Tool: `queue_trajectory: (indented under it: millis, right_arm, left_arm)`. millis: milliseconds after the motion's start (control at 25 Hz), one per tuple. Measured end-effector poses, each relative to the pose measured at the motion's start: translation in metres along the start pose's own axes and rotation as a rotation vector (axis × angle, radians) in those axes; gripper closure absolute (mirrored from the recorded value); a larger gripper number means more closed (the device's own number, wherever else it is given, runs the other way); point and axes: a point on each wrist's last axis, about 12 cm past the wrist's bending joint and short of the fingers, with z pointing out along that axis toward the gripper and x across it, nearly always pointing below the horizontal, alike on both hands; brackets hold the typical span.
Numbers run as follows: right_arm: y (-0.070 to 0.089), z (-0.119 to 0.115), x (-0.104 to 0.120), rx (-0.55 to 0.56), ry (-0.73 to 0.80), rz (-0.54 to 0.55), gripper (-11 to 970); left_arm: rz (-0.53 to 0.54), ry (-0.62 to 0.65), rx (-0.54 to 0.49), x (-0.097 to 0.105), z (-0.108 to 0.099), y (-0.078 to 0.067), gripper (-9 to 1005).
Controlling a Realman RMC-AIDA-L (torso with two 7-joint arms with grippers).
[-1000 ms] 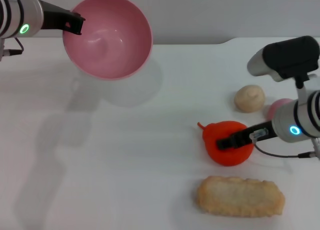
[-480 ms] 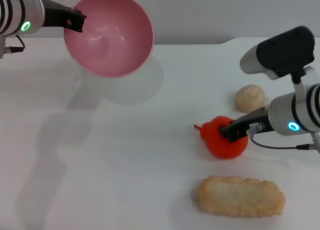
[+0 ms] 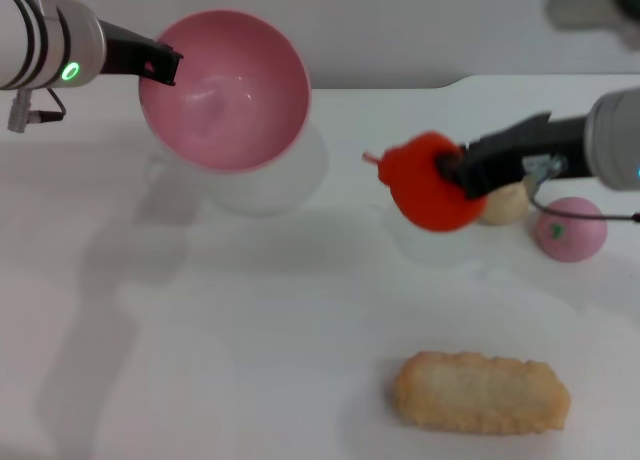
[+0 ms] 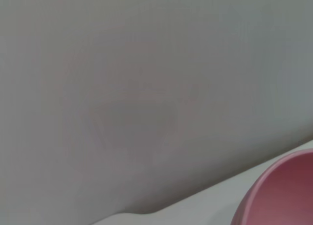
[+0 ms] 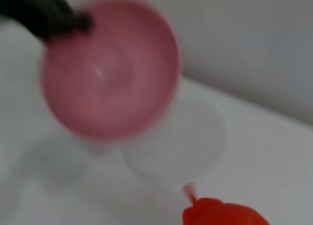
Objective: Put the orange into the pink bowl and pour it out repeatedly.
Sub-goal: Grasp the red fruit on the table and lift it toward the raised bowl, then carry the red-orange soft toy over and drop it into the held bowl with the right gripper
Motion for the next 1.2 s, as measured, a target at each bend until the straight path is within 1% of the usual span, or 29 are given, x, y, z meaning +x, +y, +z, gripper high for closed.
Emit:
queue_trajectory:
  millis: [80,120,160,200,320,440,480,520,640,800,880,1040,1160,1200]
  right_arm:
    - [0.005,-0.017,-0.009,-0.022,-0.053,-0.009,908]
    - [0.007,-0.031,-0.017,-0.040,-0.110,-0.020,914]
    - [0.007,-0.031,-0.017,-0.040,-0.110,-0.020,914]
    - [0.008,-0.036,-0.021,-0.047,-0.135,-0.025,913]
    - [0.010,-0.044,-0.029,-0.064,-0.192,-0.045,912]
    - [0.011,-0.043,-0.034,-0.067,-0.220,-0.067,911]
    - [0.010,-0.038,-0.035,-0.068,-0.223,-0.069,910]
    - [0.009,-0.036,-0.035,-0.069,-0.221,-0.066,910]
    - [0.005,-0.030,-0.035,-0.068,-0.222,-0.053,909]
    - [-0.003,-0.017,-0.031,-0.068,-0.203,-0.011,907]
    - [-0.003,-0.012,-0.030,-0.077,-0.188,-0.010,906]
    - [0.002,-0.013,-0.031,-0.084,-0.194,-0.035,904]
    - [0.001,-0.018,-0.033,-0.075,-0.217,-0.038,903]
    - [0.001,-0.018,-0.034,-0.073,-0.221,-0.037,849]
  left_arm:
    - [0.000,0.010,0.003,0.001,0.004,-0.001,952]
    - [0.000,0.013,0.006,0.001,0.005,-0.002,952]
    - [0.001,0.015,0.015,0.000,0.007,-0.004,952]
    - [0.000,0.014,0.021,0.000,0.008,-0.005,952]
    - [0.013,0.017,0.066,-0.003,0.012,-0.018,952]
    - [0.039,0.017,0.107,-0.006,0.015,-0.032,952]
    - [0.039,0.017,0.107,-0.006,0.015,-0.032,952]
    - [0.048,0.013,0.139,-0.009,0.015,-0.041,952]
    - [0.067,0.000,0.174,-0.014,0.013,-0.052,952]
    - [0.071,-0.007,0.187,-0.016,0.011,-0.055,951]
    - [0.073,-0.014,0.196,-0.018,0.009,-0.058,951]
    - [0.081,-0.017,0.198,-0.018,0.009,-0.058,952]
    - [0.083,-0.020,0.199,-0.019,0.009,-0.058,951]
    - [0.084,-0.021,0.199,-0.019,0.008,-0.058,951]
